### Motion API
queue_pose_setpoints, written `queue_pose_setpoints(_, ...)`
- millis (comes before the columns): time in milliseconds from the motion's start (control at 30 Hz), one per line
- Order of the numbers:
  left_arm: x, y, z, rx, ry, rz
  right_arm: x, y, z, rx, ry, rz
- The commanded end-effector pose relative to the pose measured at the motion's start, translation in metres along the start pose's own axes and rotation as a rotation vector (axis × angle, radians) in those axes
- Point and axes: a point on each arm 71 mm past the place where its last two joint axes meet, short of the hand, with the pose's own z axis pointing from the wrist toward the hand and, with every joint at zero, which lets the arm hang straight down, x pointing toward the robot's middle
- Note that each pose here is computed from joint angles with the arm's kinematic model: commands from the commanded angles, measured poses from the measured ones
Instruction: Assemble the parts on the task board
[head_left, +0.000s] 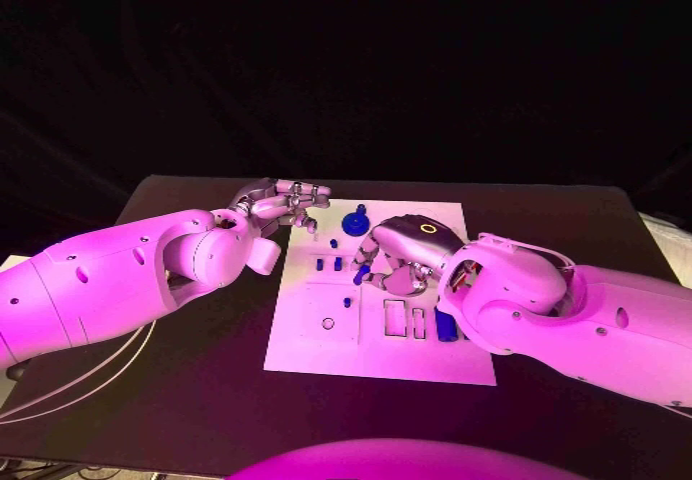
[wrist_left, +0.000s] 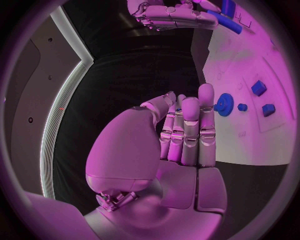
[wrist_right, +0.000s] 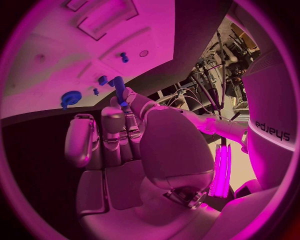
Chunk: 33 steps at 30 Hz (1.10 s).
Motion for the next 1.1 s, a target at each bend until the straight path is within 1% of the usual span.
queue_pose_setpoints(33, 0.0036, -0.0006, 0.0004, 0.006, 0.018, -0.009, 0.011, 0.011, 0.004, -0.052, 0.027, 0.036)
queue_pose_setpoints(167, 0.0037, -0.0007, 0.0004, 0.007, 0.017, -0.010, 0.025, 0.019, 0.008, -0.076, 0.056, 0.057)
queue_pose_setpoints(400, 0.0042, -0.0009, 0.0002, 0.010, 0.016, -0.011, 0.045, 0.024, 0.017, -0.089, 0.094, 0.078)
queue_pose_setpoints(500, 0.0037, -0.0010, 0.0002, 0.010, 0.014, -0.010, 0.051, 0.026, 0.019, -0.094, 0.106, 0.085)
queue_pose_setpoints(833, 0.0041, -0.0009, 0.0003, 0.010, 0.016, -0.011, 0.062, 0.023, 0.024, -0.082, 0.143, 0.077)
queue_pose_setpoints(1100, 0.0044, -0.0008, 0.0007, 0.008, 0.018, -0.011, 0.067, 0.026, 0.026, -0.090, 0.159, 0.079)
